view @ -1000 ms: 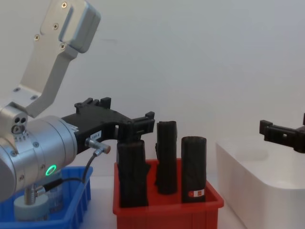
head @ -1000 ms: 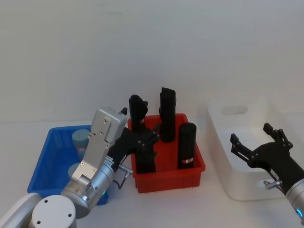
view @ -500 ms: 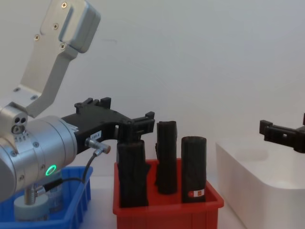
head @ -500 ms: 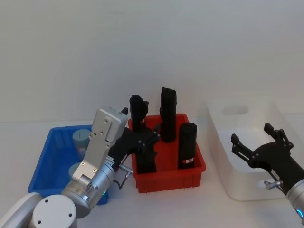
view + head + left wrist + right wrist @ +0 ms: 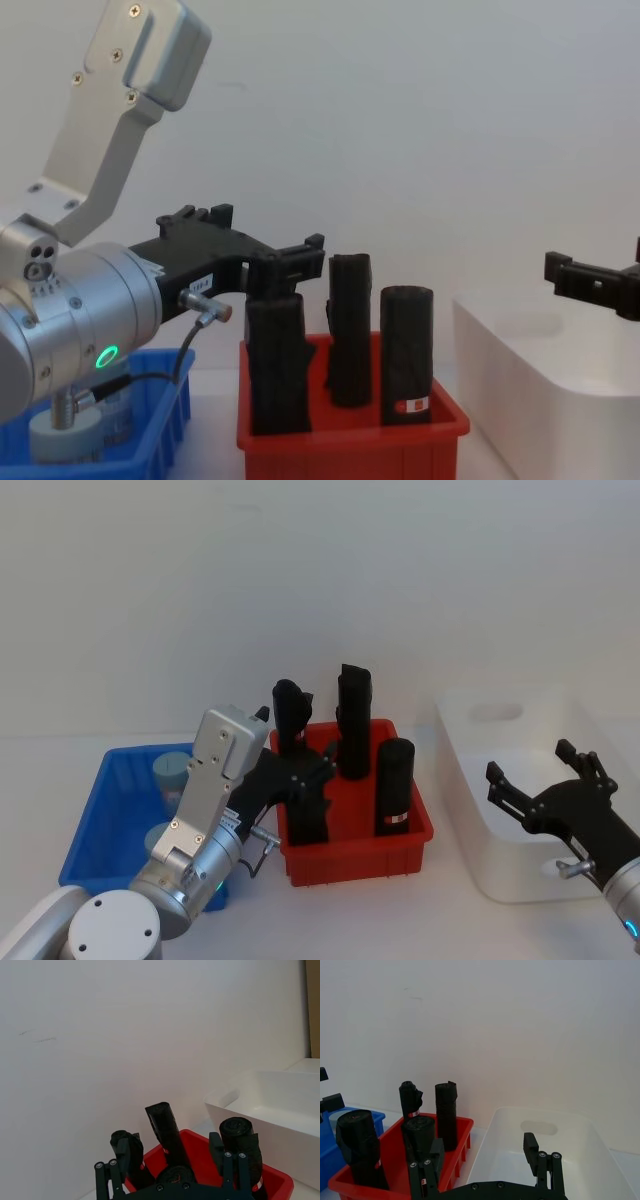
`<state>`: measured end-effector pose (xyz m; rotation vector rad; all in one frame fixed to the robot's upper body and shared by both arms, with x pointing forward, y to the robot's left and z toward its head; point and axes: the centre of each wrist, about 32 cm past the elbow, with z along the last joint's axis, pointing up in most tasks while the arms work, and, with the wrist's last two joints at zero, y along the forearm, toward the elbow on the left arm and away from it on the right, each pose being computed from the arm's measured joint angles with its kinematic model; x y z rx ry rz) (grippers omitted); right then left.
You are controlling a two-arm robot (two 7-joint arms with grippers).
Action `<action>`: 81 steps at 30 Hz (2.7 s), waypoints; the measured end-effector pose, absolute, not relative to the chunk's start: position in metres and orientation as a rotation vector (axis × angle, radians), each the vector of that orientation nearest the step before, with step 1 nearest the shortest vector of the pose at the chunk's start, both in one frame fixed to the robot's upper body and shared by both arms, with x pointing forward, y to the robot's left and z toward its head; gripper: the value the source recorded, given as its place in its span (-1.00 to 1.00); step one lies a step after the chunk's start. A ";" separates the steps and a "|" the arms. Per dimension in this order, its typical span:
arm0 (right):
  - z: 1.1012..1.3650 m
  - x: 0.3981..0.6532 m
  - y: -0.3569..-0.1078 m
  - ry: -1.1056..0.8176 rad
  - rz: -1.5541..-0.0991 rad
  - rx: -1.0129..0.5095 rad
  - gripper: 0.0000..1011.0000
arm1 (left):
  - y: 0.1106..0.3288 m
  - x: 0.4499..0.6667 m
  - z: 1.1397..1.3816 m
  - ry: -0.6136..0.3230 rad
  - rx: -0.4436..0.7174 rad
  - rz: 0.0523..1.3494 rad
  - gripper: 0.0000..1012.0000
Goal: Pick the cotton swabs from the blue box and place them into the white box.
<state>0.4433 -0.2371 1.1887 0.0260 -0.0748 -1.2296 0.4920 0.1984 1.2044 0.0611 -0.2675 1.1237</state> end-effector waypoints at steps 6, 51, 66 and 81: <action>1.189 0.444 -0.237 -0.075 -1.229 0.027 0.98 | 0.198 0.492 1.204 -0.268 0.061 1.124 0.98; 1.229 0.518 -0.192 0.131 -0.981 -0.252 0.98 | 0.198 0.492 1.204 -0.268 0.061 1.124 0.98; 1.230 0.538 -0.169 0.142 -0.998 -0.306 0.98 | 0.198 0.492 1.204 -0.268 0.061 1.124 0.98; 1.227 0.554 -0.153 0.154 -1.014 -0.336 0.98 | 0.198 0.492 1.204 -0.268 0.061 1.124 0.98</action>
